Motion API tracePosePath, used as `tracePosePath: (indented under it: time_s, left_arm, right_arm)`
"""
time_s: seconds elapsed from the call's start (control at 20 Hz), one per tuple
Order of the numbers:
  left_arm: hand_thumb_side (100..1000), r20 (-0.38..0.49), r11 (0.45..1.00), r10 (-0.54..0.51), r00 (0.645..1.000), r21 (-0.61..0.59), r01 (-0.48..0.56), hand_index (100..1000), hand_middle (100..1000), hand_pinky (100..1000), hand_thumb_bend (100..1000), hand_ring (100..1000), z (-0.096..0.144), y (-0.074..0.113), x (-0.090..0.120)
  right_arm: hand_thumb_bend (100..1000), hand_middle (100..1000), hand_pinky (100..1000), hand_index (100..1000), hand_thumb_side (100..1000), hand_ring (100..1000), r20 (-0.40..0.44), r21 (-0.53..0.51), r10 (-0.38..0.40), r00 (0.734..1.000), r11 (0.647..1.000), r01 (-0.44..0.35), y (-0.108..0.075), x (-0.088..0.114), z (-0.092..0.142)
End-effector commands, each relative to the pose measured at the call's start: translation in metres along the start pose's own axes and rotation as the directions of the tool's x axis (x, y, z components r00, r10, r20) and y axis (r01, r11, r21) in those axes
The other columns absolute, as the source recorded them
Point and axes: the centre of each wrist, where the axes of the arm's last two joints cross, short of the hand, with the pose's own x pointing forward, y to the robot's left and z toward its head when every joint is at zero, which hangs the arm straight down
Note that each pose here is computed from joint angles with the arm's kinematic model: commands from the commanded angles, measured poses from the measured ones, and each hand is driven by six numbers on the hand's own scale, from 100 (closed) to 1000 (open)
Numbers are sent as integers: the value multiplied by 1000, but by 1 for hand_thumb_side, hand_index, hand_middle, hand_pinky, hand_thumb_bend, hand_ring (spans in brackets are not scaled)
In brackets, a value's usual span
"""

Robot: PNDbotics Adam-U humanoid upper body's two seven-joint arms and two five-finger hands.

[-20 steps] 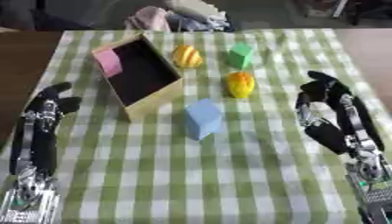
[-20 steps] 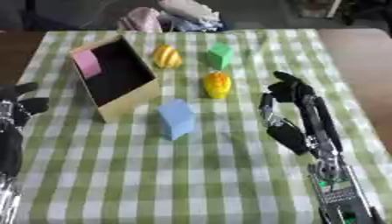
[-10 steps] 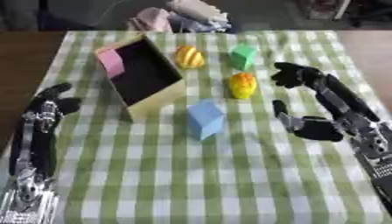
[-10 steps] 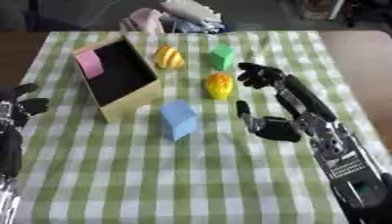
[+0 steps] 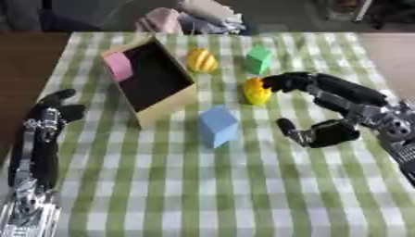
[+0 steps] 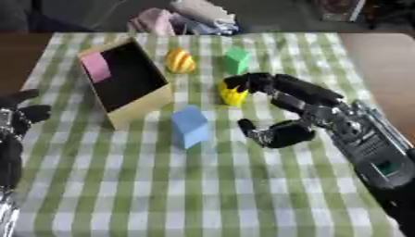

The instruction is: Pick up objects on the table and place them in the box.

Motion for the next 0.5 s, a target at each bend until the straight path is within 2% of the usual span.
tracePosePath:
  time_s: [0.05,0.25,0.5]
  left_arm:
    - [871,21,1000,-9,1000,-14,10,769,761,729,100,680,-2,2,5]
    - [870,24,1000,-9,1000,-17,9,769,761,729,100,680,-2,2,5]
    - [871,25,1000,-7,1000,-22,7,769,761,729,100,680,-3,1,5]
  right_arm:
    - [100,930,922,1000,278,955,7,48,50,999,998,-50,-14,-1,1]
    - [100,986,1000,1000,295,1000,17,95,108,994,990,-109,-21,-2,-6]
    - [100,1000,1000,1000,274,1000,24,128,198,980,971,-200,-31,-2,-17]
